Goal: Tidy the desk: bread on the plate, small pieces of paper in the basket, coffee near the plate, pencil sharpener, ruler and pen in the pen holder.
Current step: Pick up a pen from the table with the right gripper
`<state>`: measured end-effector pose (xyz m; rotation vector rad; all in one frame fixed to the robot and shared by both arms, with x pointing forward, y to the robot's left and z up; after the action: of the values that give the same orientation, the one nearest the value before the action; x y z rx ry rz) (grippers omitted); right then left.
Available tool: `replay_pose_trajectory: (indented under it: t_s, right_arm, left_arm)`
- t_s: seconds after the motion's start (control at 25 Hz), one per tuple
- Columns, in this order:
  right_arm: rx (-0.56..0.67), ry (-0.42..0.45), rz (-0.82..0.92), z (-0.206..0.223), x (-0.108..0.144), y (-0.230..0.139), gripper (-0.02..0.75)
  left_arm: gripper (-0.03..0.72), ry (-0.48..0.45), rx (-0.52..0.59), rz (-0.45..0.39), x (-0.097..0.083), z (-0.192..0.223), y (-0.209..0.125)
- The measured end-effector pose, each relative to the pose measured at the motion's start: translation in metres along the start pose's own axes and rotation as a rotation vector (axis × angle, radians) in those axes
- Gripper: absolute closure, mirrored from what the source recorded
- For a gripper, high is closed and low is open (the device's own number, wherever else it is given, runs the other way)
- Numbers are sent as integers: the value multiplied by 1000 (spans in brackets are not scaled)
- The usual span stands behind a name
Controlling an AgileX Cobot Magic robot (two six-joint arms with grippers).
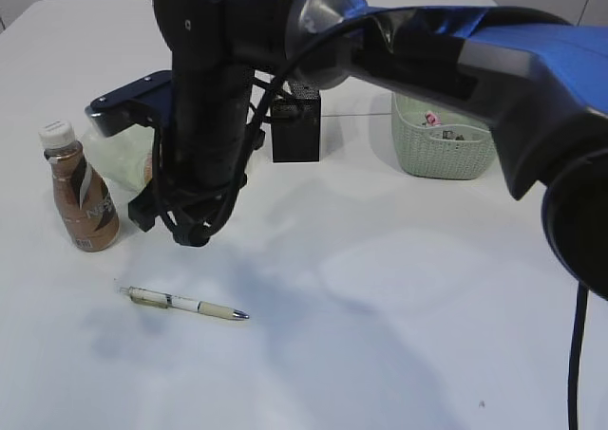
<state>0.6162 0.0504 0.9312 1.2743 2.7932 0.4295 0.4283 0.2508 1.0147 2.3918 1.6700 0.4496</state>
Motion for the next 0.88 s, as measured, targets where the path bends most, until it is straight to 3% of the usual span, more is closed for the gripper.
replay_pose_trajectory:
  t_s: [0.24,0.88]
  right_arm:
    - [54,17,4,13,2,-12,496]
    - [56,39,10,13,5,-13,496]
  left_arm:
    - [413,0,0,0,0,0,0]
    - [413,-2,-6,-1,0,0,1]
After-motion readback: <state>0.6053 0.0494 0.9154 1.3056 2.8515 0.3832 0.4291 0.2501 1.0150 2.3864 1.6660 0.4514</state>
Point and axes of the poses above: a point on each arm's last joint axis where the gripper is mounted, z pointing out along that axis toward the gripper, x along the wrist's bending axis when the last joint is at zero, y = z × x, the point moved 7 cm from there along z, pointing out along that axis toward the gripper, and after that the axes turned 10 degrees about z, right-handed, at the moved point
